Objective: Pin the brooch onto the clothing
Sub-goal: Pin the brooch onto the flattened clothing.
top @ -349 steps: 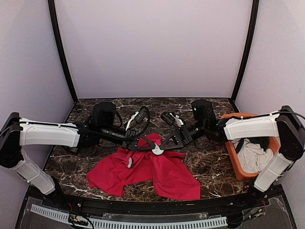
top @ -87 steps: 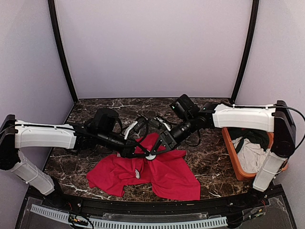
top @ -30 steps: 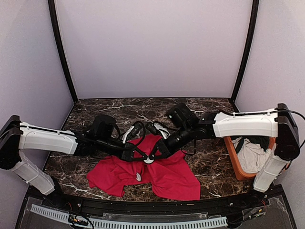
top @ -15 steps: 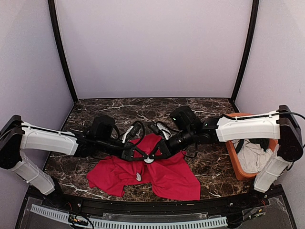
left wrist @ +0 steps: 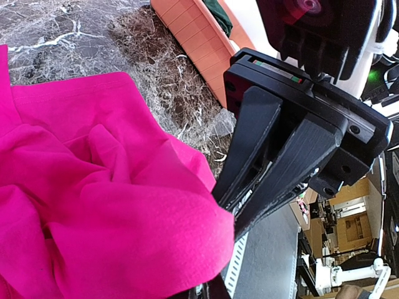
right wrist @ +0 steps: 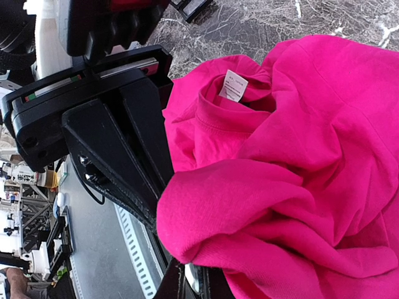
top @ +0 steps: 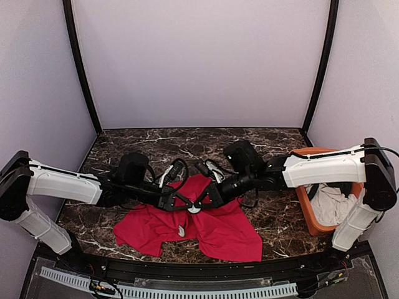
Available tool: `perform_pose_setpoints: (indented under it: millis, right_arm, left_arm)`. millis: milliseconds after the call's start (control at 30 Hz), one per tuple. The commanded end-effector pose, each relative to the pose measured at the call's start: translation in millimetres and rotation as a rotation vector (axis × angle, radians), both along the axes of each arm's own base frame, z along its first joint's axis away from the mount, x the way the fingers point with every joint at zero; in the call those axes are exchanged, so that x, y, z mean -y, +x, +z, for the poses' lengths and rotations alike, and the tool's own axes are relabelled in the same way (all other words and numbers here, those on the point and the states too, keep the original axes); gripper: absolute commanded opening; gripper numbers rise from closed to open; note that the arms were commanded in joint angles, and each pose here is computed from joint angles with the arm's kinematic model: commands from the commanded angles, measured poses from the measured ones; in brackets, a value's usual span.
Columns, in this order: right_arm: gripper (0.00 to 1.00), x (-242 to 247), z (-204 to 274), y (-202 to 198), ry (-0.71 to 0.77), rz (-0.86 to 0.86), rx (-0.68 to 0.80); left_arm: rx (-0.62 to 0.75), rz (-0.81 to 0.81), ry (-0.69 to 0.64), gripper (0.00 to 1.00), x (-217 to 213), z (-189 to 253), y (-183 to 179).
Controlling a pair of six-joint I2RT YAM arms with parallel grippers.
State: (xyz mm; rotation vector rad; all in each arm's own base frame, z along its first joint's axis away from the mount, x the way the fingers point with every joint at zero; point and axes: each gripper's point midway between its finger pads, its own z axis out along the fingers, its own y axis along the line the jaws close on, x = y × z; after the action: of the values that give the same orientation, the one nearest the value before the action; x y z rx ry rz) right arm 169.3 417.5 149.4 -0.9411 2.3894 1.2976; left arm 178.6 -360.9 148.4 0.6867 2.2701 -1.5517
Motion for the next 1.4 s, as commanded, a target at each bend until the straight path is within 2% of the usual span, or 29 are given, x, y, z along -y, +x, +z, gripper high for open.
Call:
perform_pose_setpoints:
  millis: [0,1100,1200,1367]
  right_arm:
    - [0.06,-22.9,21.8,14.7,0.128,-0.060,0.079]
    - [0.10,-34.0,25.9,15.4,0.237,-0.040,0.039]
    - [0.16,-34.9,30.0,12.5,0.249,-0.021,0.021]
    - [0.37,-27.4,44.0,11.0,0.263,-0.003,0.009]
  left_arm:
    - [0.134,-0.066,-0.236,0.01,17.8,69.7,-7.2]
    - [0.111,-0.061,-0.356,0.01,15.8,78.4,-12.0]
    - [0.111,-0.062,-0.350,0.01,16.1,75.3,-11.5]
    - [0.118,-0.047,-0.307,0.01,14.2,65.7,-9.9]
